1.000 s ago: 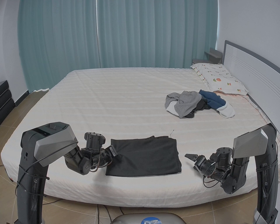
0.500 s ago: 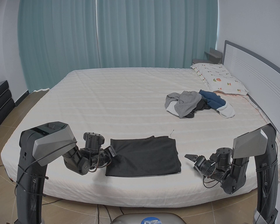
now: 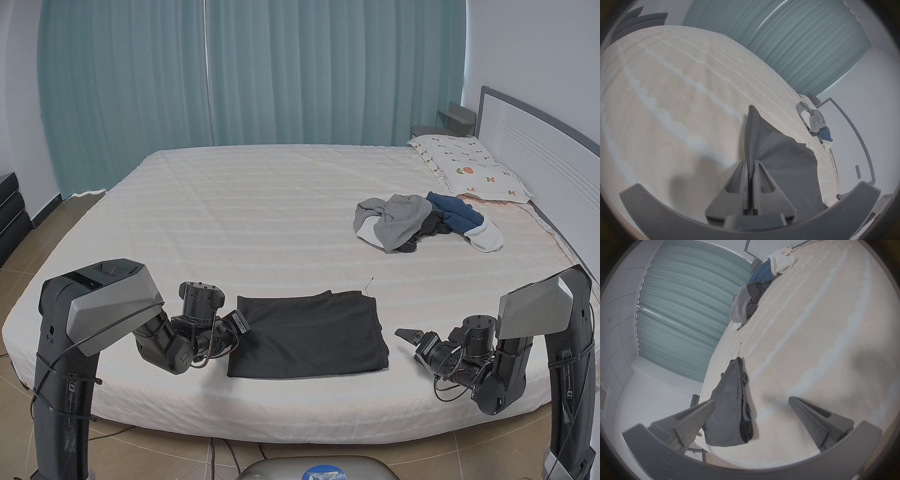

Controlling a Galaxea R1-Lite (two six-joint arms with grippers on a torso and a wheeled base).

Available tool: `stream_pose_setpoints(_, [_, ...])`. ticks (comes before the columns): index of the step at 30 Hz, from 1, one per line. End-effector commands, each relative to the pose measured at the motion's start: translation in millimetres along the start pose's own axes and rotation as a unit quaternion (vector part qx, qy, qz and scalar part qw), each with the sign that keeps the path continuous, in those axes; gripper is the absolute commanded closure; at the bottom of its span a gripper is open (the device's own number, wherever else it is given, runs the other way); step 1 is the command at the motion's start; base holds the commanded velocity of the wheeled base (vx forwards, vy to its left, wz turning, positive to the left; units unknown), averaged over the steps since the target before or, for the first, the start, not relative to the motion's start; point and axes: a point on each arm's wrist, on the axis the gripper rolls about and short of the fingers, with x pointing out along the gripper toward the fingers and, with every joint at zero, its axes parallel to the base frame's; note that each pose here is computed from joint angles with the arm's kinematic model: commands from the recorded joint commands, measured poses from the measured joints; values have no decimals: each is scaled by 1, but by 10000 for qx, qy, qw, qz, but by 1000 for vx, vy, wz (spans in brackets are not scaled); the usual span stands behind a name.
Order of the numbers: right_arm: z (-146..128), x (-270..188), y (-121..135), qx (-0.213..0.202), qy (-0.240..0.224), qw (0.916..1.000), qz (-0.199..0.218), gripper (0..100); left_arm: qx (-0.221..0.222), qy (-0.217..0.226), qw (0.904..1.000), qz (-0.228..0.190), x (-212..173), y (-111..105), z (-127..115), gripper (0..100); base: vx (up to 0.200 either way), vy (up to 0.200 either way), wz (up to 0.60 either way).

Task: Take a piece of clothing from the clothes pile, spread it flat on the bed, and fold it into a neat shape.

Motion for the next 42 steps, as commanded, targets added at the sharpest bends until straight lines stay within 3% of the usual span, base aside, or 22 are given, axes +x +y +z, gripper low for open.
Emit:
stream_pose_setpoints(1, [2,0,2,-11,-57,10000,80,0,-24,-51,10000,-29,-3,-3,3,100,0,200,0])
stream_pose_setpoints(10, [6,4,11,-35,-173,9995,255,0,-44,-17,10000,33,-4,1,1,100,0,200,0])
stream_pose_setpoints(42, [-3,7,7,-54,-52,9998,183,0,-122,-103,9993,335,-9,11,1,100,0,200,0])
